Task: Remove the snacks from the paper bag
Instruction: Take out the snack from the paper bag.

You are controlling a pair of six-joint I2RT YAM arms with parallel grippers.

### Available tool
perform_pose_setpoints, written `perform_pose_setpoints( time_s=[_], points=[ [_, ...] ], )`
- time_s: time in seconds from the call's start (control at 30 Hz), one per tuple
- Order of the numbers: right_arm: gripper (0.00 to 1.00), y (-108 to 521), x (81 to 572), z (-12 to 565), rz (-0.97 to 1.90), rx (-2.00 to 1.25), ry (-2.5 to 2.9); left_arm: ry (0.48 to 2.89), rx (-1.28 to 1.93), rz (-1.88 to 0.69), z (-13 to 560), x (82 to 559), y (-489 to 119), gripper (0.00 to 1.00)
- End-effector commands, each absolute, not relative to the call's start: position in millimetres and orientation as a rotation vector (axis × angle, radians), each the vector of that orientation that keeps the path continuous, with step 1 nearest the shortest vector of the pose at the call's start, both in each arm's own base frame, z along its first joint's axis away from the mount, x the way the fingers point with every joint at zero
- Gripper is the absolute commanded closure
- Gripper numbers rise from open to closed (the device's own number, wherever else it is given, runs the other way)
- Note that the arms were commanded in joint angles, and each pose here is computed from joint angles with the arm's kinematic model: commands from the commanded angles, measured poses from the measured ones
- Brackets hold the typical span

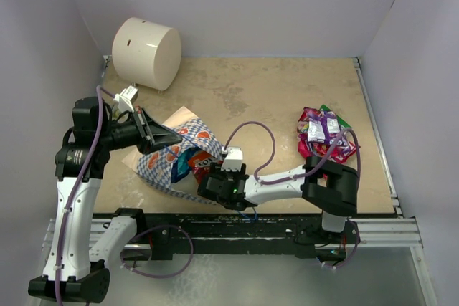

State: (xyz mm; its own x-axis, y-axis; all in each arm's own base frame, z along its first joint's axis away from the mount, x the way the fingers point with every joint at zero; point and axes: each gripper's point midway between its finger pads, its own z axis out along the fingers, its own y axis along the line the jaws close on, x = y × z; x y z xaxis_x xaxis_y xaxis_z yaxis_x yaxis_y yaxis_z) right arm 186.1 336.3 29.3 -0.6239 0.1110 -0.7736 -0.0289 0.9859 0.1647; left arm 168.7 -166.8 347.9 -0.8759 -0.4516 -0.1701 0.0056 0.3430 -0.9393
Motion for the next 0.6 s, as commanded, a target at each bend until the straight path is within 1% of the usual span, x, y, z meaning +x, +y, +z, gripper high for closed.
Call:
perform_pose_setpoints(
  time_s=[0.0, 0.1, 0.2, 0.3, 0.43, 0.57],
  points=[
    [0.38, 323.7, 179.8, -3.8, 0.095, 0.027, 2.293, 2.206, -0.332, -1.53, 345.4, 164.9, -166.5, 1.0],
    [0.61, 330.8, 182.5, 5.1, 0.131, 0.001, 2.268, 2.211, -0.342, -1.519, 342.9, 166.3, -165.8, 1.0],
    [0.74, 341.8, 184.2, 25.2, 0.187, -0.043, 2.238, 2.211, -0.346, -1.512, 341.3, 167.3, -165.3, 1.0],
    [0.82, 352.5, 182.1, 49.7, 0.267, -0.066, 2.221, 2.209, -0.348, -1.508, 341.1, 168.7, -165.0, 1.0],
    [0.99, 358.3, 175.7, 73.2, 0.376, -0.086, 2.213, 2.193, -0.36, -1.5, 342.3, 171.9, -164.3, 1.0],
    [1.0, 351.7, 168.8, 88.4, 0.42, -0.105, 2.225, 2.17, -0.366, -1.504, 346.3, 177.9, -164.4, 1.0]
  ],
)
